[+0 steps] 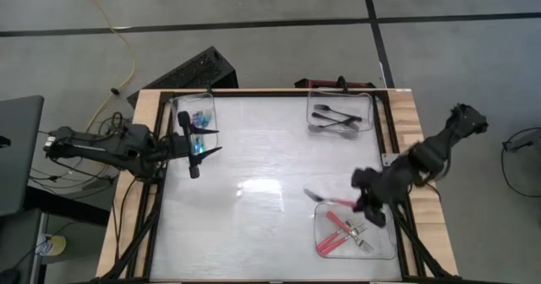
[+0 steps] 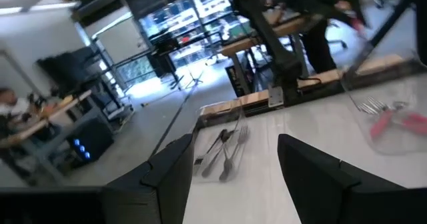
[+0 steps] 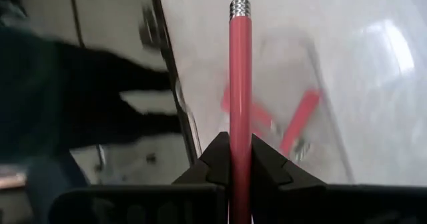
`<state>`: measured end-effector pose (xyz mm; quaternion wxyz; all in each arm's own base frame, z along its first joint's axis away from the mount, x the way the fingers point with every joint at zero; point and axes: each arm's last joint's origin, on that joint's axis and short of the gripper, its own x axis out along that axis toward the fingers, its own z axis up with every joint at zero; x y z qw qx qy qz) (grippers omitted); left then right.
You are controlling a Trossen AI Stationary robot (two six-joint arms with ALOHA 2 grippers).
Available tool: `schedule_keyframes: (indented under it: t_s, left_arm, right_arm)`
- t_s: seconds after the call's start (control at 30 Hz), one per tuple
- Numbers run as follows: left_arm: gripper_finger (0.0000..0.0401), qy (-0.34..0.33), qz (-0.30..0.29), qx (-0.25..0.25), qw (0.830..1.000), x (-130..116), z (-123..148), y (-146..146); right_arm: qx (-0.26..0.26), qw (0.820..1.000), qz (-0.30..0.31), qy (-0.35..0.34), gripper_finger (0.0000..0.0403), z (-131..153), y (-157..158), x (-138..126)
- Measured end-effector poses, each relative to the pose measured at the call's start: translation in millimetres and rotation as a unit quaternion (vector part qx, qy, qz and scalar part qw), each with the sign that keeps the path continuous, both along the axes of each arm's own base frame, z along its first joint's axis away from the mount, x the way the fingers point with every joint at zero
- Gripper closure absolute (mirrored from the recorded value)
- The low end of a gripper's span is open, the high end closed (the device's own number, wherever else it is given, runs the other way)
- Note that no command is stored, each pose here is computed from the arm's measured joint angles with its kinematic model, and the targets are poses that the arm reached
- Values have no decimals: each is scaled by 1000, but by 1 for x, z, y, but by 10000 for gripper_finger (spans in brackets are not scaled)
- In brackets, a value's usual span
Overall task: Sort silverware by color (type)
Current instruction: Put the pink fork into the bottom right transparent bin
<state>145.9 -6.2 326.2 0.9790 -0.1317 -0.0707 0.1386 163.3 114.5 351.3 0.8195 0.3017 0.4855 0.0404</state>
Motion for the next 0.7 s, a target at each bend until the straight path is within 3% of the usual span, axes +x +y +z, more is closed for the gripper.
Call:
schedule_keyframes:
  t_s: [0.33, 0.57, 0.7]
  left_arm:
    - [198, -3, 9, -32, 999, -2, -16, 5]
    - [198, -2, -3, -31, 1000, -1, -16, 5]
    - [198, -2, -4, -31, 1000, -1, -16, 5]
  right_arm:
    - [0, 994, 44, 103, 356, -62, 58, -24]
    - [2, 989, 24, 148, 356, -82, 64, -39]
    - [-2, 987, 11, 159, 311, -87, 62, -40]
